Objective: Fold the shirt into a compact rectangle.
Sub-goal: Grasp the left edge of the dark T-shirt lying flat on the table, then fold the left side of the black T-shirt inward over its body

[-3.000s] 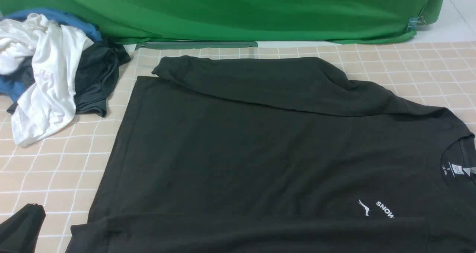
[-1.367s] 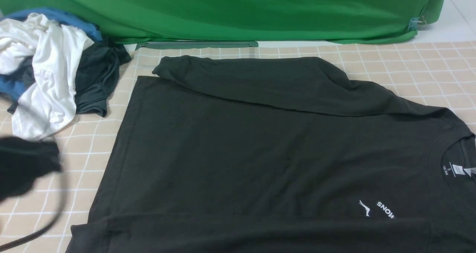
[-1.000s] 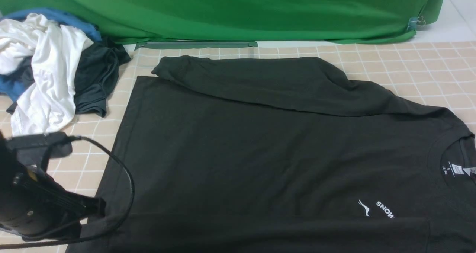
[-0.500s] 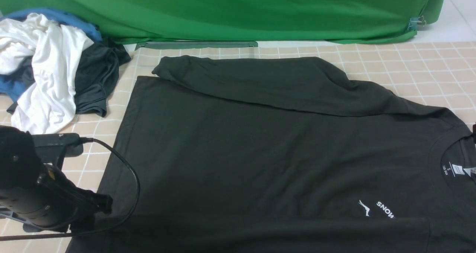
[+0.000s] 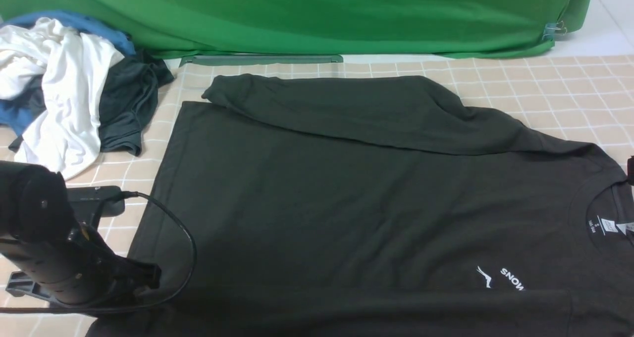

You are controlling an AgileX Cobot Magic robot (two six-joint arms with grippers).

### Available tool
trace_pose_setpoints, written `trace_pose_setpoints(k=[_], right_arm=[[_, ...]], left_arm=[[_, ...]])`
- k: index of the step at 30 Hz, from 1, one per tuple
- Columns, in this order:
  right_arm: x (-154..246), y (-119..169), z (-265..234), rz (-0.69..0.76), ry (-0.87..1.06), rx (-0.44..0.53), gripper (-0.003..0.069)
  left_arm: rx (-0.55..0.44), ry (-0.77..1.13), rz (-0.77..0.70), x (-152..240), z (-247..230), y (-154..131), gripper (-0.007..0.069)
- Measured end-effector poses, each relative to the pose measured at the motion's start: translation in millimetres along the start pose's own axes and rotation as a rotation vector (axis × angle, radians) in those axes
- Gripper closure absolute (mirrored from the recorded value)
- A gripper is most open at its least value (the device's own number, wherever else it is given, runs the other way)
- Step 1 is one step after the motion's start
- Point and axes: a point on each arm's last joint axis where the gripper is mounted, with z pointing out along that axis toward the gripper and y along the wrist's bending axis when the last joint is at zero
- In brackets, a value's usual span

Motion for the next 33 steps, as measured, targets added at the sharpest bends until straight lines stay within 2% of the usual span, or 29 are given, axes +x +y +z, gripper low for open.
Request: trace_pose_setpoints(k=[1,2,4,8,17,21,27,33], right_arm=[[0.0,0.0,0.0,0.000,0.000,0.000,0.0622],[0.0,0.0,0.0,0.000,0.000,0.000,0.0621],[0.0,0.0,0.0,0.000,0.000,0.000,0.0620],[0.0,0.1,0.0,0.001,0.000,-0.001,0.0617],[-1.1,1.3,0.0,0.018,-0.012,-0.015,0.0615],[-1.2,1.3,0.0,0.019,-0.013,-0.015,0.0615],[-3.0,0.8,-0.1,0.020,-0.033,-0.009,0.0614],[-4.4,0.7,-0.1,0.026,-0.049,-0.008,0.0609]], left_arm=[[0.000,0.001,0.000,0.2,-0.2,0.0,0.0501],[-0.006,0.004,0.010,1.6,-2.6,0.7,0.0559],[-0.018,0.023,0.023,6.5,-6.7,2.2,0.0590],[-0.013,0.009,0.018,18.2,-25.4,3.4,0.0592],[0.076,-0.147,-0.001,28.9,-68.7,-1.4,0.0592],[0.097,-0.243,0.028,10.8,-93.7,-4.8,0.0592],[0.116,-0.424,0.046,-48.6,-145.5,-12.6,0.0592],[0.100,-0.456,0.082,-97.4,-146.3,-17.8,0.0592]])
